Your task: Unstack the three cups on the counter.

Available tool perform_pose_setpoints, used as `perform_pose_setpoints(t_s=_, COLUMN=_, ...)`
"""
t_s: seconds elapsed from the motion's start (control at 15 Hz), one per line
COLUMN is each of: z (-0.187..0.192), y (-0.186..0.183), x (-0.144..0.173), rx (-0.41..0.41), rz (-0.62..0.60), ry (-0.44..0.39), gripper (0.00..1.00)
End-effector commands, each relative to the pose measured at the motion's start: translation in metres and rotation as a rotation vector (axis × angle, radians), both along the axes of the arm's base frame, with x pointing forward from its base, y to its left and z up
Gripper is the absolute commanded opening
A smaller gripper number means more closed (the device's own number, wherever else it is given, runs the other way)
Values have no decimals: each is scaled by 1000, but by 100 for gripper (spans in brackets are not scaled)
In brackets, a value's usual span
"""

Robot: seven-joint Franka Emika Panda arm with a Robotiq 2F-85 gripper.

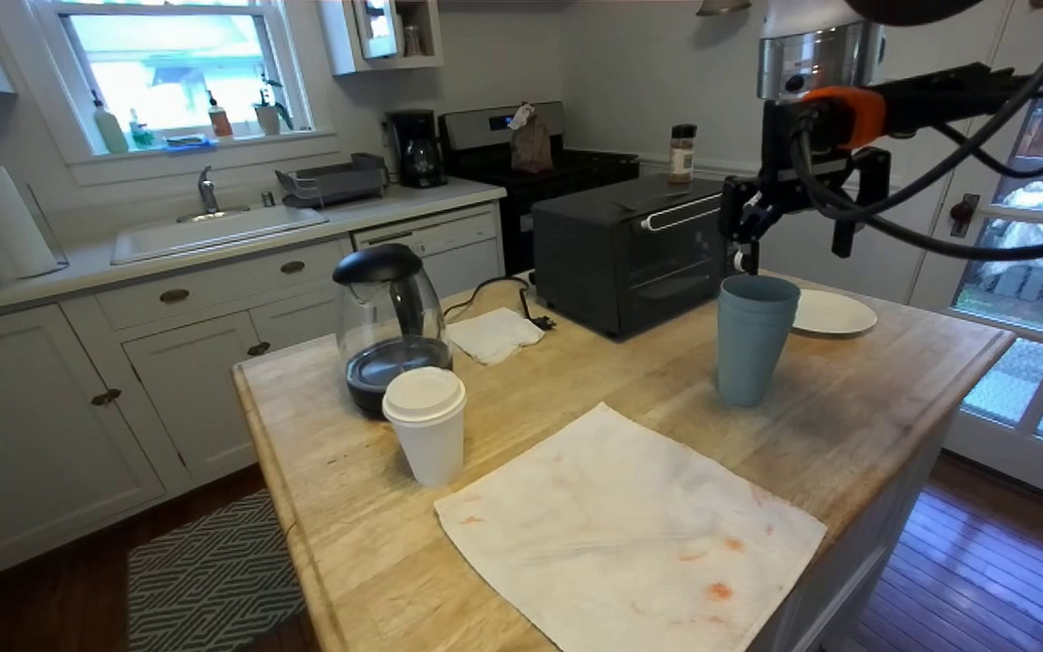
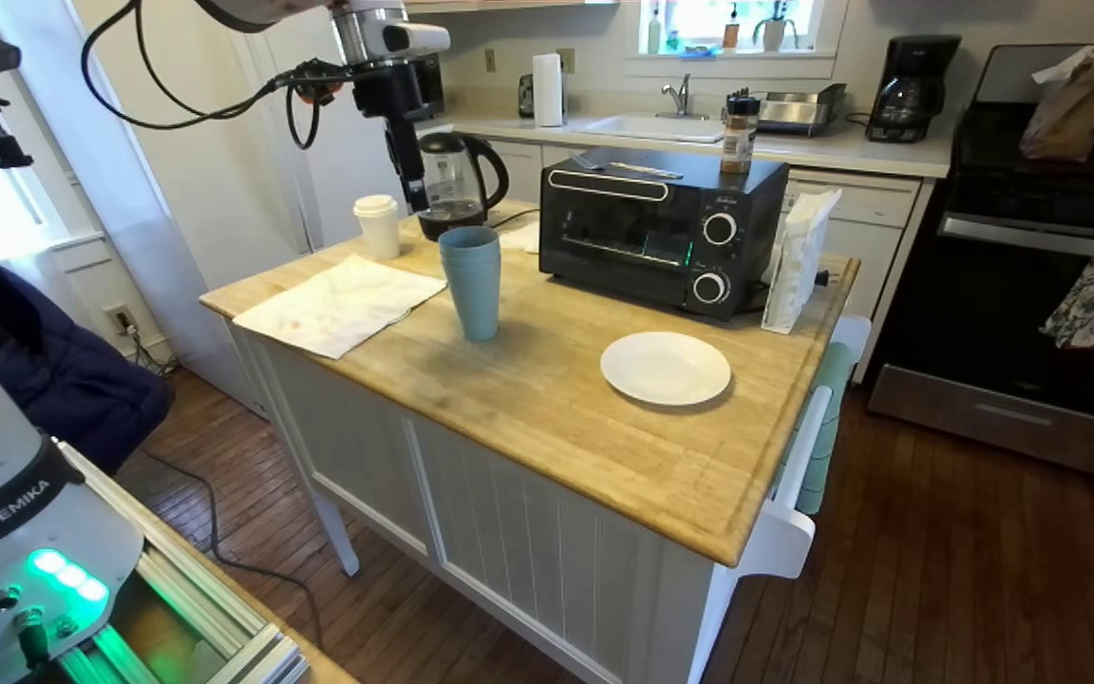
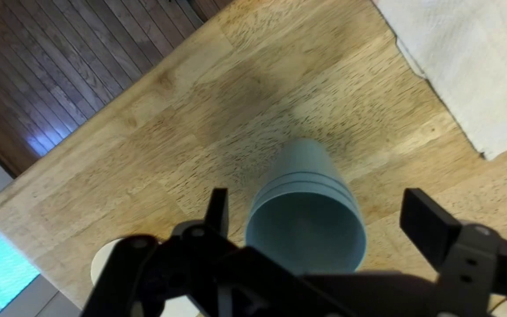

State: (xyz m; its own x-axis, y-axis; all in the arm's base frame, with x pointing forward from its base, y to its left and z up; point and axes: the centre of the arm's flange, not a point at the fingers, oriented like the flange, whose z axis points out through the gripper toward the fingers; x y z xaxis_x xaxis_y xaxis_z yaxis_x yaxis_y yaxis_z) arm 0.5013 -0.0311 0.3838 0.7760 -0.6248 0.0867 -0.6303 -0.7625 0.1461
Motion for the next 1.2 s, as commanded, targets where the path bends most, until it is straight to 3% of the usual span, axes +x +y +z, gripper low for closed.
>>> perform_pose_setpoints(t_s=0.0, z=-2, y=-34, x=-17, rx=9, rz=-38, ry=-54, gripper=100)
perform_pose_setpoints(t_s=0.27, z=-17, y=-60, x=-19, rx=23, rz=-68, ry=-78, gripper=100)
perform_pose_setpoints(t_s=1.13, z=-49, y=-72, x=-6, rx=68, rz=-111, ry=-123, gripper=100)
